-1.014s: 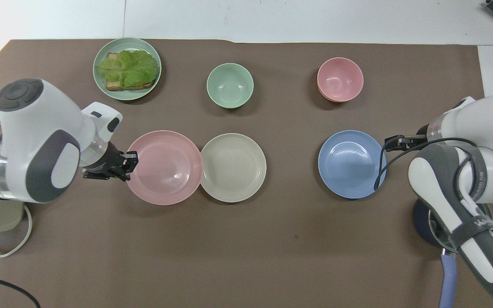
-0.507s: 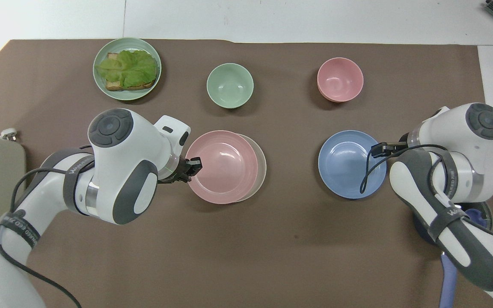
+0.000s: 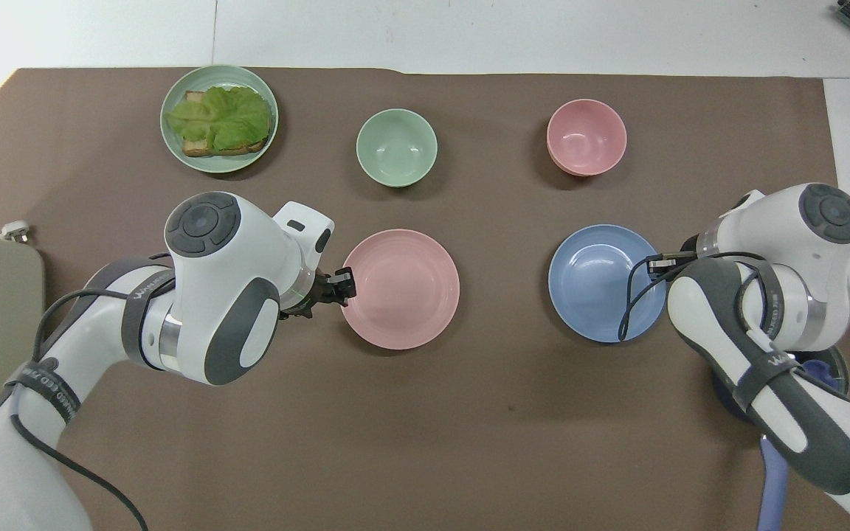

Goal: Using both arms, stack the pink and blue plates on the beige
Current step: 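Withdraw the left gripper from the pink plate while the right gripper drags the blue plate, then slide the blue plate onto the pink plate with the right gripper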

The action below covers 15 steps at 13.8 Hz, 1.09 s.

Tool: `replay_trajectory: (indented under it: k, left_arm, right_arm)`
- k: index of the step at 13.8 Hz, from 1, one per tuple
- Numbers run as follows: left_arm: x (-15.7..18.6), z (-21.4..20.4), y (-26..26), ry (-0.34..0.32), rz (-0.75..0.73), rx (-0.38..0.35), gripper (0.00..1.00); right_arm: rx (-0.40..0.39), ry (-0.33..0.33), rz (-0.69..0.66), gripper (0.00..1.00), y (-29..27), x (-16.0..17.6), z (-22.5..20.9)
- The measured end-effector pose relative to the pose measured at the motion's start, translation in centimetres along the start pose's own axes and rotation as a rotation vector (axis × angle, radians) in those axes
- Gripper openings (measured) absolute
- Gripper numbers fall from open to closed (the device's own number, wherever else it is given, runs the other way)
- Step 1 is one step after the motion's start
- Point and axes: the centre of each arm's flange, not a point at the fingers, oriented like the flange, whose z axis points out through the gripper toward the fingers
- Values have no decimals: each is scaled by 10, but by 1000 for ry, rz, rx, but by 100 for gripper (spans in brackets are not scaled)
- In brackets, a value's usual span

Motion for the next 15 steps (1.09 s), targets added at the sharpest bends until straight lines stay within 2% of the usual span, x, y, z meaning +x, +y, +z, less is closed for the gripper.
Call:
replay_trajectory:
  k: [1,2,3,6,8,12,15]
  left_arm:
    - [6,-2,-8,-4,-18,2,81]
    - [19,-6,-24,2,-40,0,95]
    - [35,-14,-44,18,-37,2,100]
    - [80,-44,-108,81,36,31,100]
    - [97,-62,-138,111,83,67,100]
    - [113,-112,-175,121,214,101,100]
    - [105,-181,-189,129,287,110,100]
  right_arm:
    - [1,-2,0,19,0,-1,1]
    - [1,-4,1,12,0,-1,2]
    - [3,-3,1,4,0,-1,1]
    - [18,2,9,4,0,-1,-1]
    - [24,20,0,4,-1,1,-10]
    - [33,76,-26,4,-17,-3,-54]
    - [87,105,-66,4,-61,-12,-87]
